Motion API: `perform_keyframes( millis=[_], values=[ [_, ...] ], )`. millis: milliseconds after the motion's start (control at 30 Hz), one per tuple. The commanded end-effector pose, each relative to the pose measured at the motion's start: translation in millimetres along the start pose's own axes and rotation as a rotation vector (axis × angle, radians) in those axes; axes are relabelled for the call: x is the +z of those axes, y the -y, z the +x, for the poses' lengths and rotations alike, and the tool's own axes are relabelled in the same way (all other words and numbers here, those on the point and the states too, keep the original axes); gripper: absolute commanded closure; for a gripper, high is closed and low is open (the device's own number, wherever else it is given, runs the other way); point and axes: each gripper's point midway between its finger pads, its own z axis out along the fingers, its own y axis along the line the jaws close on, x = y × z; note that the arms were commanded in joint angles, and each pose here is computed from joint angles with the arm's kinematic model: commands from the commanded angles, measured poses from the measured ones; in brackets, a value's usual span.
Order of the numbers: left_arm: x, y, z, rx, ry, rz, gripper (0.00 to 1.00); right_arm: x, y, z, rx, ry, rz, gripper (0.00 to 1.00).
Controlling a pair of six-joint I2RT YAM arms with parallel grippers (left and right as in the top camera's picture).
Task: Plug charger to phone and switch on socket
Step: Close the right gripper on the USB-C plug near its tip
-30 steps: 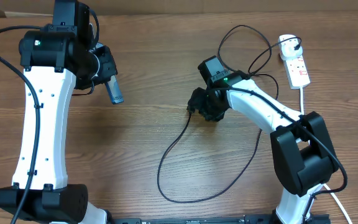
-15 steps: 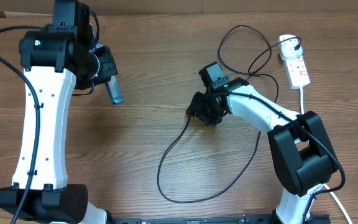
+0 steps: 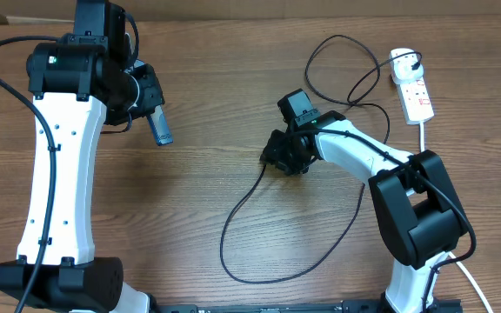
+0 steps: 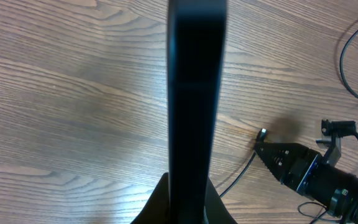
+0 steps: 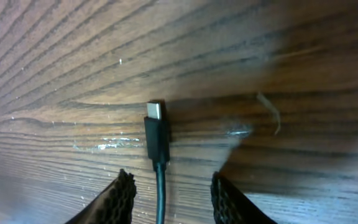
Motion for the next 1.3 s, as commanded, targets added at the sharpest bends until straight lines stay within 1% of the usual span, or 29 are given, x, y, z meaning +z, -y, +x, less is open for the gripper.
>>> perform_keyframes(
  millis=[0,133,333,433,733,933,1267],
  values=[
    [-5.3,6.5,-1.1,0.026,0.015,0.026,0.96,11.2,7.8,0.7,0.024,-0.013,0.019,0.63],
    [-5.3,6.6,-1.4,0.026,0.017,0.027,0.96,11.3,8.4,1.9,0.025,-0.017,0.022,0.67],
    [-5.3,6.8,-1.8,0.026,0.018,0.027,0.96,13.1,7.5,4.2,0.027,-0.032,0.013,0.69],
    [-5.3,6.8,-1.7,0.026,0.018,0.028,0.96,15.4,9.2,4.9,0.029,-0.038,0.018,0.71],
    [-5.3,6.9,-2.0,0.026,0.019,0.028,0.95,24.4,12.7,6.4,0.035,-0.056,0.021,0.73],
    [-5.3,6.9,-2.0,0.026,0.019,0.028,0.96,24.4,12.5,5.0,0.033,-0.049,0.021,0.76],
    [-5.3,6.9,-2.0,0.027,0.019,0.028,0.96,24.4,14.2,0.3,0.030,-0.026,0.032,0.77]
  ],
)
